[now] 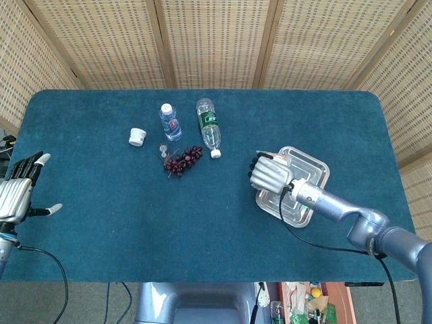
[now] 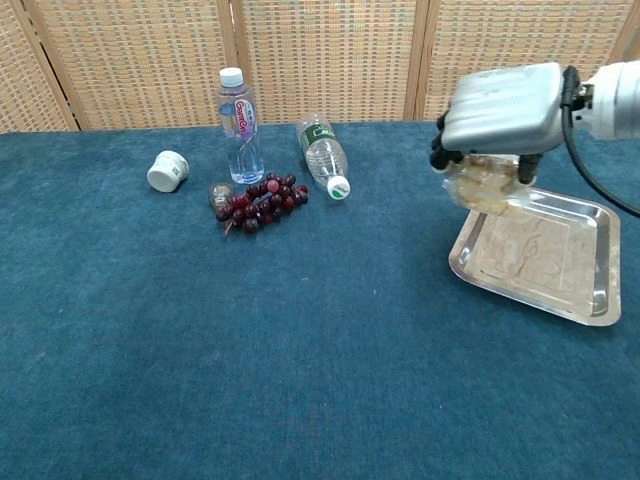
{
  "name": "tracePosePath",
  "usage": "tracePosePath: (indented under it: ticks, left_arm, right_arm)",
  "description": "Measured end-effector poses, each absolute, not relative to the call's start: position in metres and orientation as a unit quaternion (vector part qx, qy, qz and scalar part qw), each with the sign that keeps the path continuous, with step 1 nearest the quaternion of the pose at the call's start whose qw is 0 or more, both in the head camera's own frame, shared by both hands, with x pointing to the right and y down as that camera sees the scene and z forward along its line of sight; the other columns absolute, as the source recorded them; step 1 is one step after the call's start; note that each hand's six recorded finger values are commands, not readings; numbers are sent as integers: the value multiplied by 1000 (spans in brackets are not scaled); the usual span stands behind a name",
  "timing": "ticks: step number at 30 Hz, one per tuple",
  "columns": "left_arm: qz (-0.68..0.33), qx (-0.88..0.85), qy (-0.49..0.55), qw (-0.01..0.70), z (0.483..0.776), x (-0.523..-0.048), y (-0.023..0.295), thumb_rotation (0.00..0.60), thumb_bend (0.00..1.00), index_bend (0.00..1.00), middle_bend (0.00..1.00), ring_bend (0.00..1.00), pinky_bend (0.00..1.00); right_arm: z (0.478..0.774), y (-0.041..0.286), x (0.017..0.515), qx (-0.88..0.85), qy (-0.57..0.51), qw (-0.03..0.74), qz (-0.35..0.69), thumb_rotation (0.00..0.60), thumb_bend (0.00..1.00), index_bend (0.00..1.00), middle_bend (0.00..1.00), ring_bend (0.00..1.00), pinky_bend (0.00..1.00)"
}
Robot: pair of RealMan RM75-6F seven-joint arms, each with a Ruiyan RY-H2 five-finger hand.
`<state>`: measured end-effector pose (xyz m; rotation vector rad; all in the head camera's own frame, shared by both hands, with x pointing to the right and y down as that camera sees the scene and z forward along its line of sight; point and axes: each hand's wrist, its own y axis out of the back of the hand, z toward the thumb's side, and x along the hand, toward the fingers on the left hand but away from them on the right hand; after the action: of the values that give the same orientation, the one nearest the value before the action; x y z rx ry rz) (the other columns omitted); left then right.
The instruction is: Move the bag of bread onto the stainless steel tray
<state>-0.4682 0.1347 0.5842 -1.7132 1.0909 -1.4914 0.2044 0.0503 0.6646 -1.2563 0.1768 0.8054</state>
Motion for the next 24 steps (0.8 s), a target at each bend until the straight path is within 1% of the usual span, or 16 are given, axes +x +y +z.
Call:
tracePosePath:
  ticks: [2, 3, 4, 5, 6, 7, 9, 10, 14, 17, 20, 24]
  left_arm:
    - [-564, -647, 410, 307, 585, -467, 135, 600, 0, 0, 0, 0, 0]
    - [-565, -648, 408, 307, 586, -466, 136, 600, 0, 0, 0, 0, 0]
    - [-565, -648, 407, 308, 587, -465, 136, 600, 0, 0, 0, 0, 0]
    - [-565, -649, 406, 308, 587, -464, 136, 600, 0, 0, 0, 0, 0]
    - [-564, -649, 405, 309, 587, -463, 137, 600, 0, 0, 0, 0, 0]
    - [-564, -650, 405, 310, 587, -462, 137, 600, 0, 0, 0, 0, 0]
    - [-562, -652, 404, 311, 586, -458, 137, 600, 0, 0, 0, 0, 0]
    - [-561, -652, 403, 312, 586, -456, 137, 600, 0, 0, 0, 0, 0]
    - [-561, -652, 401, 314, 585, -451, 137, 600, 0, 0, 0, 0, 0]
    - [-562, -652, 402, 313, 584, -450, 137, 600, 0, 0, 0, 0, 0]
    - [-560, -653, 402, 312, 584, -450, 137, 600, 0, 0, 0, 0, 0]
    - [-554, -654, 406, 317, 579, -451, 142, 600, 0, 0, 0, 0, 0]
  right_arm:
    - [671, 54, 219, -569, 90, 725, 379, 600, 139, 498, 507, 447, 517]
    - [675, 57, 227, -569, 96, 719, 388, 600, 96, 398, 415, 398, 478]
    - [678, 58, 232, -569, 98, 714, 396, 600, 52, 250, 279, 304, 404]
    - [681, 59, 237, -569, 98, 708, 406, 600, 23, 158, 185, 223, 342]
    - [685, 59, 244, -569, 98, 701, 420, 600, 1, 51, 75, 108, 243]
    - [687, 58, 248, -567, 97, 695, 431, 600, 0, 4, 11, 33, 156]
    - [691, 57, 257, -566, 90, 682, 455, 600, 0, 0, 0, 0, 64]
    - [691, 57, 259, -566, 85, 676, 464, 600, 0, 0, 0, 0, 39]
    - [689, 57, 263, -561, 65, 666, 487, 600, 0, 0, 0, 0, 24]
    - [681, 59, 262, -560, 49, 666, 490, 600, 0, 0, 0, 0, 20]
    - [665, 59, 261, -561, 19, 668, 488, 600, 0, 0, 0, 0, 4]
    - [634, 67, 270, -571, -62, 660, 484, 600, 0, 0, 0, 0, 0]
